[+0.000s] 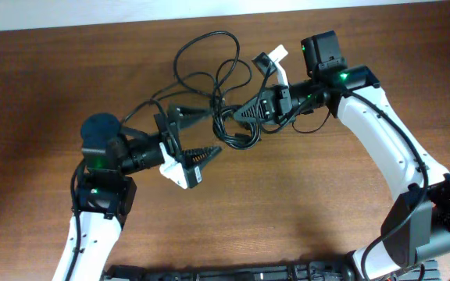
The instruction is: Untangle cables
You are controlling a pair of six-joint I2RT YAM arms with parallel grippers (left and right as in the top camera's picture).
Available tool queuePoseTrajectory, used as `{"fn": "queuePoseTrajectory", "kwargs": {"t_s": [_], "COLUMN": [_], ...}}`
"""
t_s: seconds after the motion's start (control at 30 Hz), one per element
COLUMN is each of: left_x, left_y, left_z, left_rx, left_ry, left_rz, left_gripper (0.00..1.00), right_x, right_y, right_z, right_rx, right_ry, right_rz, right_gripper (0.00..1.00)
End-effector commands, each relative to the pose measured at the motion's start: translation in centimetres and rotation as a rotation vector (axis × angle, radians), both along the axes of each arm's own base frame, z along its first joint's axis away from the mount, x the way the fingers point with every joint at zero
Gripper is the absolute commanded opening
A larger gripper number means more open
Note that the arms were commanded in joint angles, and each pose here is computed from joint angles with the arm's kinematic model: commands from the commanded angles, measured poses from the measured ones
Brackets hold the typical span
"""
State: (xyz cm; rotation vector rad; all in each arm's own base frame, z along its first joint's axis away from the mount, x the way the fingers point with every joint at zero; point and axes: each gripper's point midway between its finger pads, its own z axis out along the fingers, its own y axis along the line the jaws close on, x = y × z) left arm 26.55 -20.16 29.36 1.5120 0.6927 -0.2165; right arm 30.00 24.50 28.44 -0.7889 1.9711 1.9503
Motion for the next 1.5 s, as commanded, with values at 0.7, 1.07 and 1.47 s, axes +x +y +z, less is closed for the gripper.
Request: {"fn": "queuePoseTrajectory", "kwargs": {"t_s": [0.7, 1.07, 1.47], "left_x": [0.1, 0.6, 1.4], "left_y": [-0.4, -1.6, -1.2], "left_z": [-3.5, -2.4, -2.2], "left_rx": [0.081, 0.076, 0.081], "left_ry": [0.176, 0.080, 0.060], "left_rz": [0.082, 0.097, 0.144], "left_gripper": [0.41, 0.12, 0.00], "right_x": [-2.4, -3.6, -3.2], "right_y": [1.4, 2.7, 2.5], "right_z": [2.1, 2.1, 1.8], "right_rx": [0.059, 0.060, 0.045], "right_ry": [-0.032, -0.030, -0.040], "right_rz": [0.085, 0.130, 0.113], "right_gripper": [0.04, 0.04, 0.55]}}
